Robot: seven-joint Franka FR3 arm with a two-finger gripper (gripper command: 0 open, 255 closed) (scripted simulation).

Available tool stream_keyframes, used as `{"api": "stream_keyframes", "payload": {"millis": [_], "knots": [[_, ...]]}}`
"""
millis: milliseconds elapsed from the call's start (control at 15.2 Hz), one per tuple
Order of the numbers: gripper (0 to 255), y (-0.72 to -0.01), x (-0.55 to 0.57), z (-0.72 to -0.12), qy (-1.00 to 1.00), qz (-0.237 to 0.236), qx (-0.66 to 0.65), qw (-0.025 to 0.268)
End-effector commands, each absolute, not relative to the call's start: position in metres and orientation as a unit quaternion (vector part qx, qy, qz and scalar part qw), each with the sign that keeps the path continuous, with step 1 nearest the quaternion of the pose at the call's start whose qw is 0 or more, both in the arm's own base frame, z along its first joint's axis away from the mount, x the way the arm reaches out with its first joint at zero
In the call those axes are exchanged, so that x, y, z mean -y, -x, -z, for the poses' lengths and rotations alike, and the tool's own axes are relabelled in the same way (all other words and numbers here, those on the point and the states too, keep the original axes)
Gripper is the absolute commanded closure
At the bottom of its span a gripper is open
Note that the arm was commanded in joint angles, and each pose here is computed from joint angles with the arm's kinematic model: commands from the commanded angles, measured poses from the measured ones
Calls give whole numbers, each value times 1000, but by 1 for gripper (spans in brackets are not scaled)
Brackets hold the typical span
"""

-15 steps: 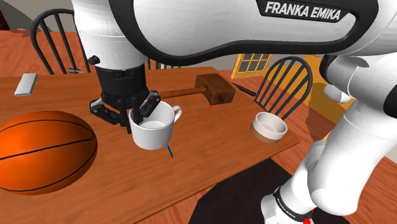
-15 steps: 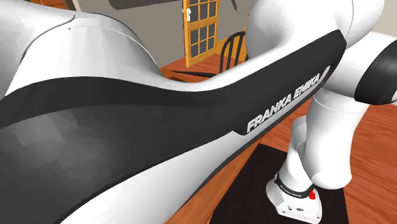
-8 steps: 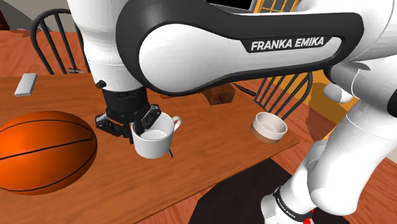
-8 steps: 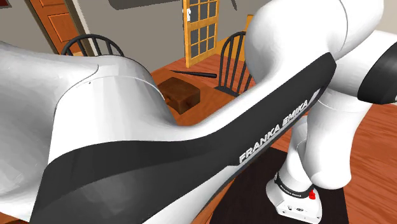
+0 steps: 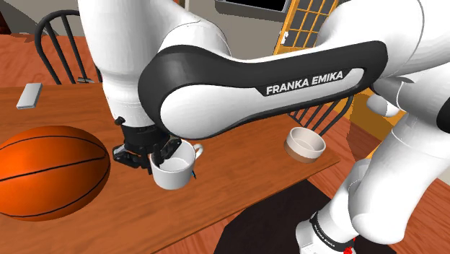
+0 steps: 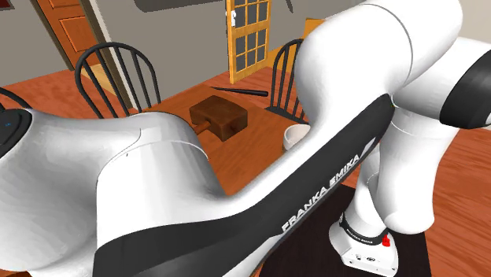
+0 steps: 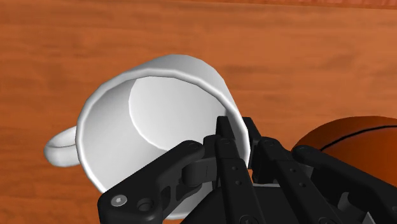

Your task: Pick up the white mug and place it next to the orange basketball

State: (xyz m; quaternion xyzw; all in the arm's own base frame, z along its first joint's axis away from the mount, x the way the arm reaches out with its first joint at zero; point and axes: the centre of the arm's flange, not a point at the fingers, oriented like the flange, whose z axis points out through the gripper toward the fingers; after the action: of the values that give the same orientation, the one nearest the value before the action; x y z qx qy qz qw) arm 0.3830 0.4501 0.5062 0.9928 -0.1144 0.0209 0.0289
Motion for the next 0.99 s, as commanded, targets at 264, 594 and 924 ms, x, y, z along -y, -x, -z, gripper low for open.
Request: {"api": "stream_keyframes", "payload": {"millis": [264,594,924], "knots": [[255,-383,-450,-475,-993,-21,114,29],[255,-383,-450,-448,-993,-21,114,29],[255,-383,-450,-422,-993,-21,114,29]]}}
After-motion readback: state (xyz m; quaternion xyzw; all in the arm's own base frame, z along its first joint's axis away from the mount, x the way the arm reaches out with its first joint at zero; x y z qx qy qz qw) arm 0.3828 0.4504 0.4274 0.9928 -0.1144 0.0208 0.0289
